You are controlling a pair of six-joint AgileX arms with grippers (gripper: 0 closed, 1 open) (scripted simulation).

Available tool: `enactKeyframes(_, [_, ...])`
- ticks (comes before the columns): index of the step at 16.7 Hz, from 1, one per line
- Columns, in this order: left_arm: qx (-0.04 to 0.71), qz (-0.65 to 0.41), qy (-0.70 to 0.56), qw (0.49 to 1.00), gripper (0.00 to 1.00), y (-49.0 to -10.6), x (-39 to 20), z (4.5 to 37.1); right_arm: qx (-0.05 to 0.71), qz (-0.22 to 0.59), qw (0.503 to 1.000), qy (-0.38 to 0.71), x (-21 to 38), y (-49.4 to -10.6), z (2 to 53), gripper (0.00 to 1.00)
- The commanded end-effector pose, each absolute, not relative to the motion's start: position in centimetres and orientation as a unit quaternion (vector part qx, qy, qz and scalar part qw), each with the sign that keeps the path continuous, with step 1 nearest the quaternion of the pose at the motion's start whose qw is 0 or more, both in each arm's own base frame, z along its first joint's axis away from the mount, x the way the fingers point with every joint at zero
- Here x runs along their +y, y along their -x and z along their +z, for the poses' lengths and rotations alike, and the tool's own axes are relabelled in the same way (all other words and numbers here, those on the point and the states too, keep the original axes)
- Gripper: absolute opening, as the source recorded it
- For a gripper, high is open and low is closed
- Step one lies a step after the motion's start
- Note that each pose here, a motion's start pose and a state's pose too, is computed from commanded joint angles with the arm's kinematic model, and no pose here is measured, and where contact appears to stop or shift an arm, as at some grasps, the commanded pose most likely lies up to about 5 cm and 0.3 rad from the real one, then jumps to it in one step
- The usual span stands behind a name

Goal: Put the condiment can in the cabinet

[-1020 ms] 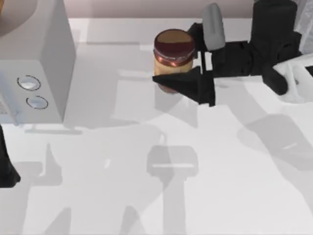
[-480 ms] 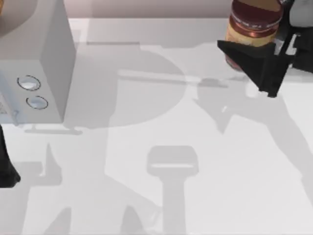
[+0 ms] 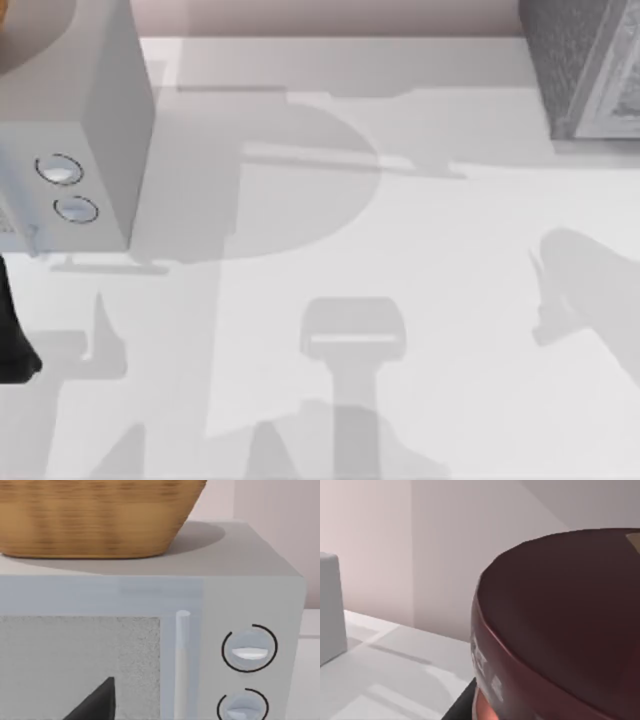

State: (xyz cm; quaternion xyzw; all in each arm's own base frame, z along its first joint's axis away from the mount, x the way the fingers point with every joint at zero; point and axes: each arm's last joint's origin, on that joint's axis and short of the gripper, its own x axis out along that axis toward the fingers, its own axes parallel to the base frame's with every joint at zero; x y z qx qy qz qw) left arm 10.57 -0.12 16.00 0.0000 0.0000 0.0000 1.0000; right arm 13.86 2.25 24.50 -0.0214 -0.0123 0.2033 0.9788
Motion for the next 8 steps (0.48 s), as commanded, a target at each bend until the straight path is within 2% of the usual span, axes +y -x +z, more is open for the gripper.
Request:
enactKeyframes(4, [0.000, 0.000, 0.000, 1.000, 1.00, -10.6, -0.1, 16.0, -0.015, 0.077, 0.997, 0.008, 0.7, -11.1, 19.6, 0.00])
enactKeyframes(8, [0.000, 0.000, 0.000, 1.000, 1.00, -10.6, -0.1, 16.0, -0.002, 0.006, 1.000, 0.000, -0.1, -10.6, 16.3, 0.00])
